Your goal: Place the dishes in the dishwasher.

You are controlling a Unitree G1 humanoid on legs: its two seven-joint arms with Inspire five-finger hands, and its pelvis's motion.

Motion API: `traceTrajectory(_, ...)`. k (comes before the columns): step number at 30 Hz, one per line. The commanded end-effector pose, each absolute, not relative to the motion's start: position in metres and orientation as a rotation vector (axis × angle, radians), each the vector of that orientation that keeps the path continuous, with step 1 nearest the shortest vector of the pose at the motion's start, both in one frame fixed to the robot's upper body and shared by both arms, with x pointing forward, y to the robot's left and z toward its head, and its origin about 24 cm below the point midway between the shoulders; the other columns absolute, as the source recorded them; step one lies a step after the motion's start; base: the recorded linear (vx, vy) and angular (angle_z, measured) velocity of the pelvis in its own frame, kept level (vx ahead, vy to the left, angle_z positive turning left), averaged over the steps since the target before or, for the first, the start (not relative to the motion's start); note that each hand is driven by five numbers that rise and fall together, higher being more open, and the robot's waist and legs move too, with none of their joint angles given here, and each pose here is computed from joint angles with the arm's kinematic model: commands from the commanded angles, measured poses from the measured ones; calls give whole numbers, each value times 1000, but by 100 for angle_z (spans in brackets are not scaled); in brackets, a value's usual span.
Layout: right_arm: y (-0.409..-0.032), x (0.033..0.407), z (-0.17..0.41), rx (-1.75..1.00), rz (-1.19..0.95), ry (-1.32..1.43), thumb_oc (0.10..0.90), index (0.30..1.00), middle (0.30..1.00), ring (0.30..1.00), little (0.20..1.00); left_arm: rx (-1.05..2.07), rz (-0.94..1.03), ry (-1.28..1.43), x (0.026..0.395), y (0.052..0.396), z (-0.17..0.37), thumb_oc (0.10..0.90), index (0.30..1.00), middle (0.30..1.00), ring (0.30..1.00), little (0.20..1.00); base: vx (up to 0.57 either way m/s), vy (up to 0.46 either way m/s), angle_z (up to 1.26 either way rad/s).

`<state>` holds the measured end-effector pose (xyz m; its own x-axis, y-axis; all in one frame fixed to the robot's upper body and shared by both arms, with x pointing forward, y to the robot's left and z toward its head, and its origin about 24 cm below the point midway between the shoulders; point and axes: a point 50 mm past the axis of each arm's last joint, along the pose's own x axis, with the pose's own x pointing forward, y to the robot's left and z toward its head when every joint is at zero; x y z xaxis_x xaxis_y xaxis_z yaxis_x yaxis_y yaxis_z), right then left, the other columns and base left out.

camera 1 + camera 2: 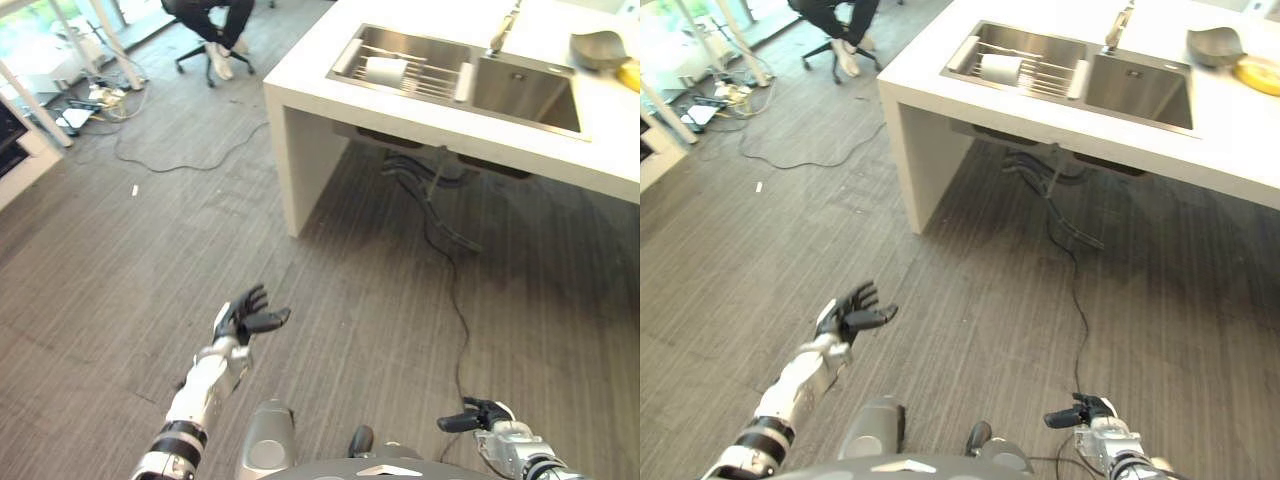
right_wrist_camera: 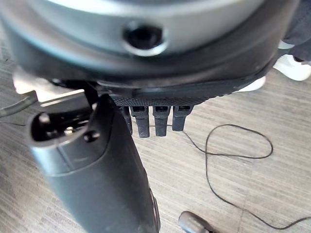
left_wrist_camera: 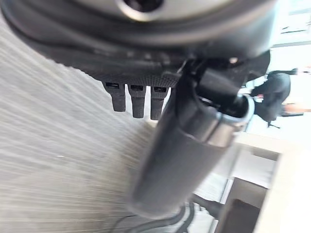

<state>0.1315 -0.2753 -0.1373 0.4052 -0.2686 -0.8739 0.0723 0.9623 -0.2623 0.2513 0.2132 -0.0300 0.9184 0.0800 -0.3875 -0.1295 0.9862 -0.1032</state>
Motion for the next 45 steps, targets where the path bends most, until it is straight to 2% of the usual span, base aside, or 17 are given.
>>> traceTrajectory(1, -285, 125, -136, -232, -211, 1136, 800, 900, 900, 900, 900, -60, 147, -6, 293, 246, 59, 800, 900, 900, 900, 900, 375, 7, -20)
traceTrajectory(4, -282, 126, -138, -248, -179, 1149, 800, 900, 900, 900, 900, -25, 92, -207, 299, 243, 108, 800, 900, 900, 900, 900, 423, 0, -28)
traceTrajectory(8, -275, 124, -141, -241, -150, 1159, 800, 900, 900, 900, 900, 18, 69, -305, 299, 242, 132, 800, 900, 900, 900, 900, 279, 22, -55)
traceTrajectory(12, -264, 99, -152, -224, -112, 1250, 800, 900, 900, 900, 900, 39, 28, -425, 282, 239, 155, 800, 900, 900, 900, 900, 480, 127, -73)
traceTrajectory(16, -254, 75, -161, -165, -124, 1329, 800, 900, 900, 900, 900, 75, -33, -533, 280, 223, 180, 800, 900, 900, 900, 900, 301, 141, -57)
traceTrajectory(17, -254, 76, -161, -165, -124, 1328, 800, 900, 900, 900, 900, 75, -33, -534, 280, 223, 180, 800, 900, 900, 900, 900, 344, 328, -13)
traceTrajectory(18, -253, 85, -159, -136, -142, 1301, 800, 900, 900, 900, 900, 126, -54, -661, 277, 211, 206, 800, 900, 900, 900, 900, 133, 224, 16)
traceTrajectory(23, -244, 88, -161, -93, -140, 1280, 800, 900, 900, 900, 900, 107, -59, -758, 277, 199, 225, 800, 900, 900, 900, 900, 201, 122, 15)
traceTrajectory(31, -246, 80, -162, -74, -152, 1291, 800, 900, 900, 900, 900, 106, -16, -779, 284, 204, 231, 800, 900, 900, 900, 900, 379, -158, 20)
traceTrajectory(32, -231, 66, -167, -27, -121, 1304, 800, 900, 900, 900, 900, 119, 0, -767, 282, 208, 228, 800, 900, 900, 900, 900, 384, -195, 14)
traceTrajectory(35, -206, 56, -171, -45, 0, 1305, 800, 900, 900, 900, 900, 161, 33, -757, 281, 210, 225, 800, 900, 900, 900, 900, 286, -165, 14)
traceTrajectory(38, -203, 40, -172, -41, 22, 1329, 800, 900, 900, 900, 900, 194, 69, -725, 280, 217, 217, 800, 900, 900, 900, 900, 268, -184, 27)
traceTrajectory(45, -204, 49, -168, -129, 68, 1271, 800, 900, 900, 900, 900, 140, 134, -703, 280, 222, 210, 800, 900, 900, 900, 900, 91, -259, 13)
